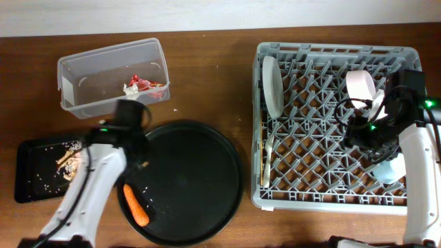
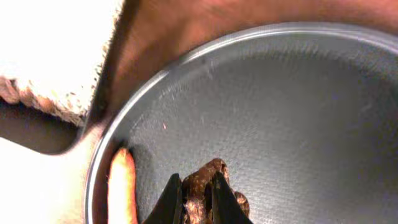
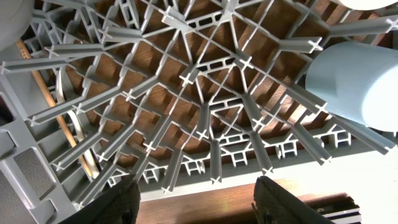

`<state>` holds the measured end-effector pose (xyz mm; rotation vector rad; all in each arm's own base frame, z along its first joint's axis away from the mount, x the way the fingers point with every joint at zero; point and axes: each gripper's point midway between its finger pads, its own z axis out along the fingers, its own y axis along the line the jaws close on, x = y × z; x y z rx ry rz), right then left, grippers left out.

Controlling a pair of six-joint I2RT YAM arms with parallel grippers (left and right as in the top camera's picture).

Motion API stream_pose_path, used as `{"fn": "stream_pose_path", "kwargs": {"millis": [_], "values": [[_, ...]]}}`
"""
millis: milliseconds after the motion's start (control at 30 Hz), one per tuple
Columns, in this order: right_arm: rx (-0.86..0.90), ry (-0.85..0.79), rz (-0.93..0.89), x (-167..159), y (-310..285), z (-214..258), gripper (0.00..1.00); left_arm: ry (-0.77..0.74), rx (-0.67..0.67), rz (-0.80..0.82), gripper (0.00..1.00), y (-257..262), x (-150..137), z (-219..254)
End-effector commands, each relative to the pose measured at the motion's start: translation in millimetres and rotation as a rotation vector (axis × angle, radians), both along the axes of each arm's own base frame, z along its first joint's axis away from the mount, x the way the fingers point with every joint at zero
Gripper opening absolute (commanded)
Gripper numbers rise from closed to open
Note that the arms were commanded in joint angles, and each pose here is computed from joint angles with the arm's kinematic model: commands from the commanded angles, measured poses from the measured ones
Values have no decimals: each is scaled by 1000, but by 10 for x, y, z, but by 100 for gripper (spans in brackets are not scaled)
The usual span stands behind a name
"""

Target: Sort waste into correct bins and load items into the dishwasher rack

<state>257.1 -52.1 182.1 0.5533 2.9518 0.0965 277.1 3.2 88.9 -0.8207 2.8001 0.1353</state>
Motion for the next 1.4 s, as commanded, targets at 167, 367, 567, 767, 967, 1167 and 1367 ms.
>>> {"fn": "stream_pose_path", "kwargs": {"millis": [167,367,567,767,967,1167,1367], "values": [[7,1,-2,6,5,-4,62,-112,43,410,52,1344,-88,279],[7,1,-1,5,5,-4,62,-103,20,415,59,1378,-135,266],[6,0,-1,7,5,-3,62,64,-307,86,65,335,-305,150],[7,1,-1,5,5,-4,62,327,-327,-57,71,-220,-945,-287],[6,0,-2,8,5,-3,63,397,-322,-25,72,-243,-1248,-614],[7,0,-2,6,5,-3,63,317,-269,17,72,-155,-1133,-816],[6,0,-1,6,5,-3,63,178,-259,-1,70,-134,-792,-839]]}}
